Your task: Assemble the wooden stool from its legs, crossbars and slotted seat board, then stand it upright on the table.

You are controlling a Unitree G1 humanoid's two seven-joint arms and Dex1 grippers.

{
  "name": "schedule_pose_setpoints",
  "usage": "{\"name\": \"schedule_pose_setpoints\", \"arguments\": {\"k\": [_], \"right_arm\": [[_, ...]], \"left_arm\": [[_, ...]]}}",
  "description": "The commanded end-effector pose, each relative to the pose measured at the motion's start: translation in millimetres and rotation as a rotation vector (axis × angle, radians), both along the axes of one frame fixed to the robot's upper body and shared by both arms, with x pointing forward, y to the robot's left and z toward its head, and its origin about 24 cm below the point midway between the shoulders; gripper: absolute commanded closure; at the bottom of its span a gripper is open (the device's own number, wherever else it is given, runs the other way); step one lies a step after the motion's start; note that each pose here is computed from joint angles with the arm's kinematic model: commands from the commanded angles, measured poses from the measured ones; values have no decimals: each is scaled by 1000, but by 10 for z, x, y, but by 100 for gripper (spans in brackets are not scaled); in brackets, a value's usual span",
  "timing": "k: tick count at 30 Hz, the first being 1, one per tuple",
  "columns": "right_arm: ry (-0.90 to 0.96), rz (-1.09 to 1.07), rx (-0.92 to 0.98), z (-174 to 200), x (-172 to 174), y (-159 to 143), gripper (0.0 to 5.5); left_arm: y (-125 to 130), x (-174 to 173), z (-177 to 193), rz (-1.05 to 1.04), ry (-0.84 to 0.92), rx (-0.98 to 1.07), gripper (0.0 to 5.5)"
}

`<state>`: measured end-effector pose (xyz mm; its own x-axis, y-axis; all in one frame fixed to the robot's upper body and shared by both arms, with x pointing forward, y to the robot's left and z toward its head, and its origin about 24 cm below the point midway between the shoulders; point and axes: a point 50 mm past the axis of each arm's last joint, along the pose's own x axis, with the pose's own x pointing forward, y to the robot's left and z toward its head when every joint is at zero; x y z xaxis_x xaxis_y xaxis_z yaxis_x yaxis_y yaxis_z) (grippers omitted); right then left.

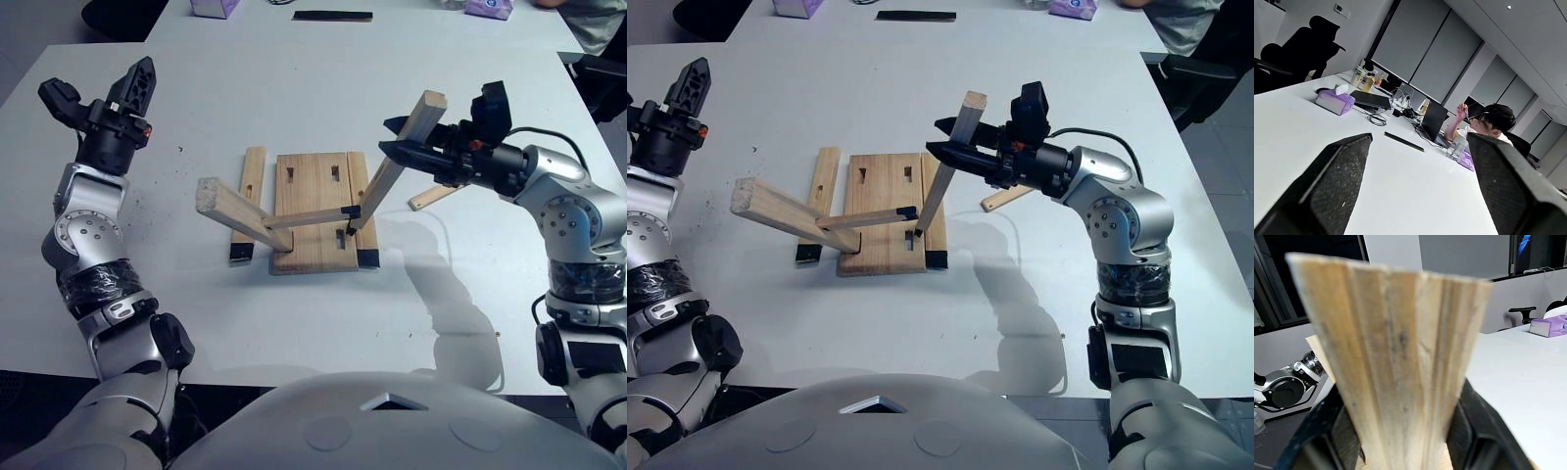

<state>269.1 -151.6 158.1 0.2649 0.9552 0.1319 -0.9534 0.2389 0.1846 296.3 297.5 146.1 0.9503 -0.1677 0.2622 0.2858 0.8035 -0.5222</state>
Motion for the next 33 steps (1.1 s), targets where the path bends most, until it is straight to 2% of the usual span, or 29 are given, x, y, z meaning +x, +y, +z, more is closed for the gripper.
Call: {"name": "schedule_pose_setpoints", "arguments": {"k": [1,10,15,21,33], "right_arm": [[-38,19,17,35,-95,32,347],[-35,15,-27,-143,-117,77,347],[-58,44,-143,-224,-168,10,347],[-100,157,-290,-171,-334,-88,347],[-140,252,-345,92,-278,-92,347]], "left_arm": [[17,47,76,-14,0,23,191],[-42,106,51,-58,16,37,191],[-49,87,27,-64,19,42,191],[-64,-67,-44,-34,8,24,191],[-138,-375,-212,56,1,-22,191]]}}
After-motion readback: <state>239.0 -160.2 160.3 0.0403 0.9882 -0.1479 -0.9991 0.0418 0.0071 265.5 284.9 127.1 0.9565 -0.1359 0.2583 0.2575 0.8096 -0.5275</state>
